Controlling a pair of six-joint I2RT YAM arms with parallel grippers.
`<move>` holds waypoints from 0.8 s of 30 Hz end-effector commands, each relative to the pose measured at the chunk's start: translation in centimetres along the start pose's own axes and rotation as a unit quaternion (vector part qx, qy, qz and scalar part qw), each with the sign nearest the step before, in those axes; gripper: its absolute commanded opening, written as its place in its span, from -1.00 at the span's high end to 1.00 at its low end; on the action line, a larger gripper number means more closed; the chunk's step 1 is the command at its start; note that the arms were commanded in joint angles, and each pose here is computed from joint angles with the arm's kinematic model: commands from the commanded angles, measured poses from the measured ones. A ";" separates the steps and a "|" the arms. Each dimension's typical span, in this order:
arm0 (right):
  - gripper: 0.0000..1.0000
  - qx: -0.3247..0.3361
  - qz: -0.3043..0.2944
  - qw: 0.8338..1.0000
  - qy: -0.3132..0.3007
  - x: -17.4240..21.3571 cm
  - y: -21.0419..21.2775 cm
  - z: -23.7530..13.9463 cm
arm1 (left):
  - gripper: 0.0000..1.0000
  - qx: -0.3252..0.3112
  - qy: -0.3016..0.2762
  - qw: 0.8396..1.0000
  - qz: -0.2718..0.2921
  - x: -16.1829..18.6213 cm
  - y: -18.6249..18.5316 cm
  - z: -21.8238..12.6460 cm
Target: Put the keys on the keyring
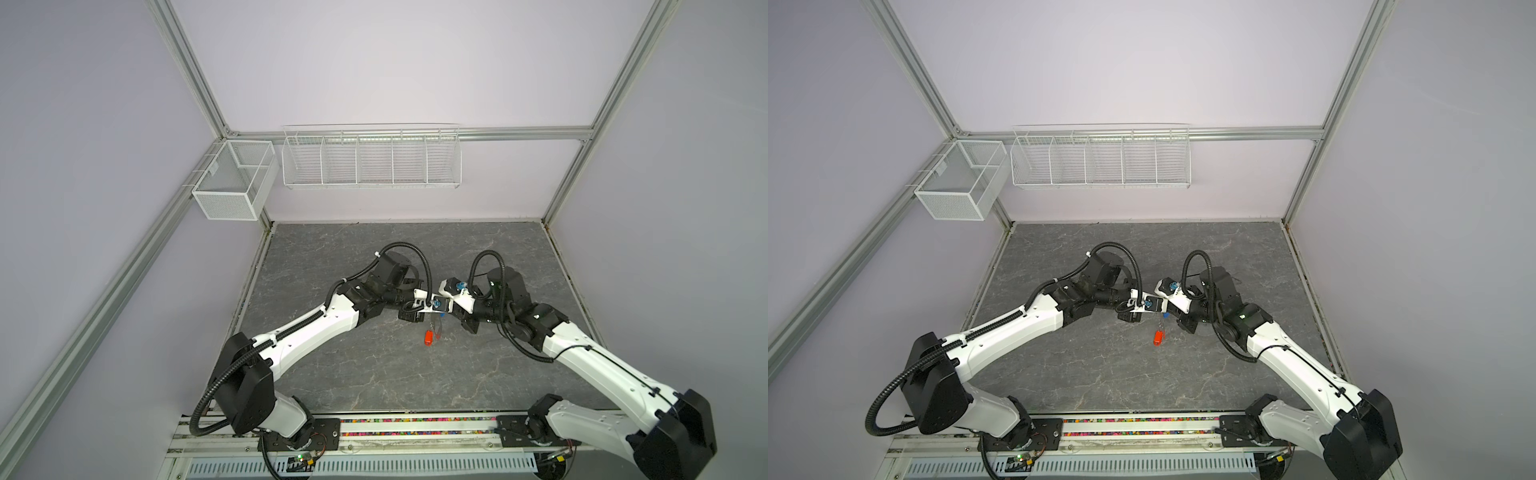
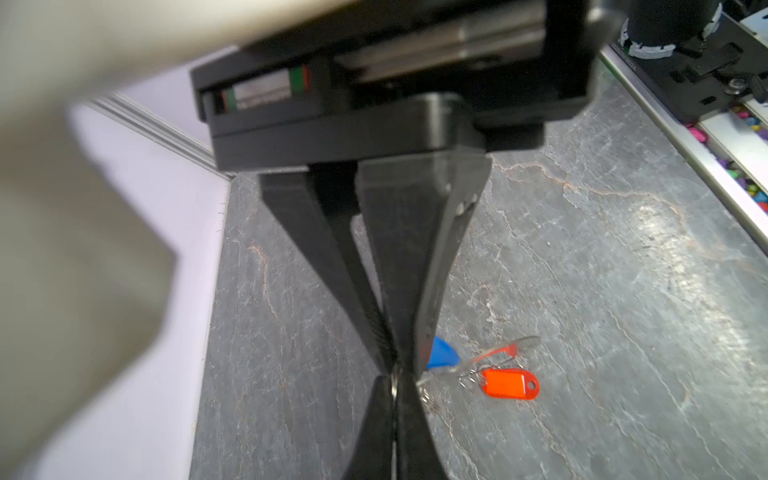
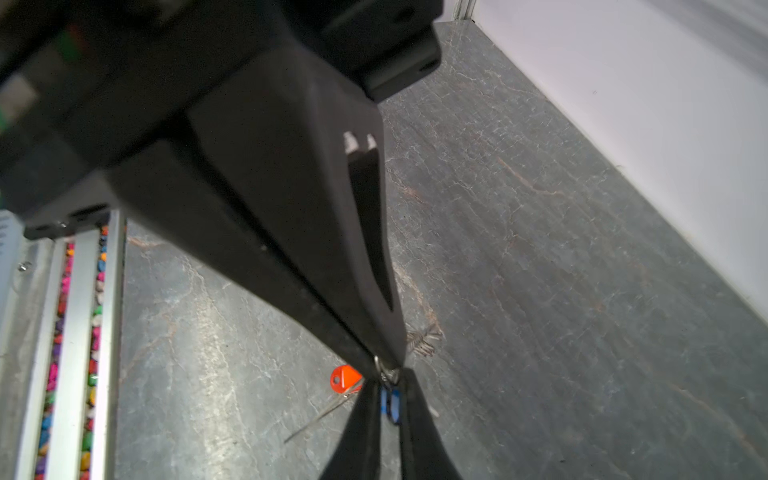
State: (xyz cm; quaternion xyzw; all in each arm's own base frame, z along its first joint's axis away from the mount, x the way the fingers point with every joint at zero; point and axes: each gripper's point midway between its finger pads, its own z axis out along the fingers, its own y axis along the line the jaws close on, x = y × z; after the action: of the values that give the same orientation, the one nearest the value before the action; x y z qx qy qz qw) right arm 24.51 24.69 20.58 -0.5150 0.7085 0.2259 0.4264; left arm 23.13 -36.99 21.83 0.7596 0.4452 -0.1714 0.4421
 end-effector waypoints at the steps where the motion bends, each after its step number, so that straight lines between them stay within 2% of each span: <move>1: 0.43 0.006 -0.033 0.999 -0.030 -1.4 0.2 -1.0 | 1.00 0.012 0.010 0.999 -0.029 0.5 0.1 0.1; 6: 0.32 0.025 -0.035 0.999 -0.033 -0.6 0.1 -1.6 | 1.00 -0.009 -0.056 0.996 -0.070 -0.6 1.2 -1.1; 12: 0.27 0.028 -0.018 0.999 -0.041 -0.3 0.2 -1.6 | 1.00 -0.029 -0.147 0.982 -0.110 -2.4 2.6 -2.5; 24: 0.25 0.056 0.001 0.997 -0.058 -1.4 -1.1 -1.0 | 1.00 -0.041 -0.200 0.970 -0.131 -3.5 2.9 -3.4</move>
State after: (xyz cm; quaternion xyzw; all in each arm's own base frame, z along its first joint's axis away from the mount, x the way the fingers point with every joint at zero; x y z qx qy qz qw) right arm 24.60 24.00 22.18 -0.4895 0.6922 0.2177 0.4836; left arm 23.72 -36.72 25.28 0.6372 0.4753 -0.3397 0.5027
